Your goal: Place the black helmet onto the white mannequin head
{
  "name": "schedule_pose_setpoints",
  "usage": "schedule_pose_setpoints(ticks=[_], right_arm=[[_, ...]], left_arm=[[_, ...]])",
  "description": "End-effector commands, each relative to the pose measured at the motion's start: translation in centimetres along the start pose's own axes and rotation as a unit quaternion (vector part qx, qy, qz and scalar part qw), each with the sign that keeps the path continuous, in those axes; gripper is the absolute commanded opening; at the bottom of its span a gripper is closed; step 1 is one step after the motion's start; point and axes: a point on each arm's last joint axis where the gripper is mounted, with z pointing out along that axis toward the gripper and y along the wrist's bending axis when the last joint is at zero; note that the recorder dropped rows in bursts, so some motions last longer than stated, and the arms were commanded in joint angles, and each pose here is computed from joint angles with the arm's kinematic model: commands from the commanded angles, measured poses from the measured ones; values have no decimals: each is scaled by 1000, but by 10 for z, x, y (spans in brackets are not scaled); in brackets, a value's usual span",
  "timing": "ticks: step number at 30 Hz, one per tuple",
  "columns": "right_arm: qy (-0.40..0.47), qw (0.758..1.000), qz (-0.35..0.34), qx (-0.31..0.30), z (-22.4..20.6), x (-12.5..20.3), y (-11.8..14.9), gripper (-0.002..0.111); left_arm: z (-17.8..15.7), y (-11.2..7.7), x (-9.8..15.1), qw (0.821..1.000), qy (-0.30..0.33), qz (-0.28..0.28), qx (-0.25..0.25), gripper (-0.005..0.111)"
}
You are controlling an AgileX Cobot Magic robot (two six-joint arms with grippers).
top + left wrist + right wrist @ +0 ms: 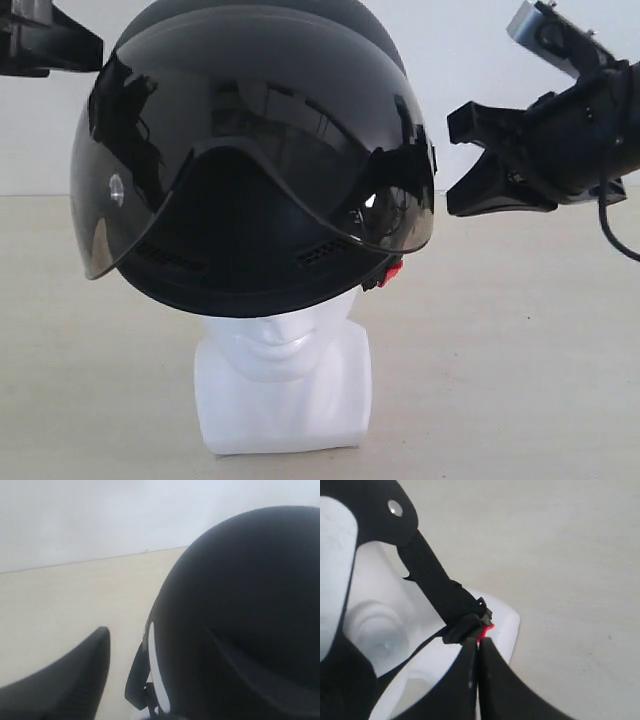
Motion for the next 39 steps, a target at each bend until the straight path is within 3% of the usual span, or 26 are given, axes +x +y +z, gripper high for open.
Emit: schedule_pose_setpoints(ticks=[1, 4, 7, 11, 18, 23, 39], right_arm=[[-63, 998, -10, 28, -38, -5, -3, 0], [-111, 993, -25, 38, -69, -8, 0, 0], [-145, 988, -53, 21, -96, -13, 19, 0], [-180, 978, -98, -49, -115, -24, 53, 0], [-145, 977, -118, -105, -100, -21, 76, 0], [-126, 971, -153, -133, -90, -12, 99, 0], [-118, 968, -169, -145, -72, -8, 117, 0]], left_arm=[[-34, -7, -10, 998, -66, 17, -10, 35], [-54, -10, -17, 992, -121, 23, -16, 18], [-58, -14, -19, 991, -136, 3, -1, 4], [-44, -15, -17, 993, -110, -22, 30, 4], [-15, -28, -13, 987, -66, -42, 140, 4], [-8, -27, -12, 987, -52, -45, 148, 4], [-5, -39, -4, 982, -14, -34, 187, 4]])
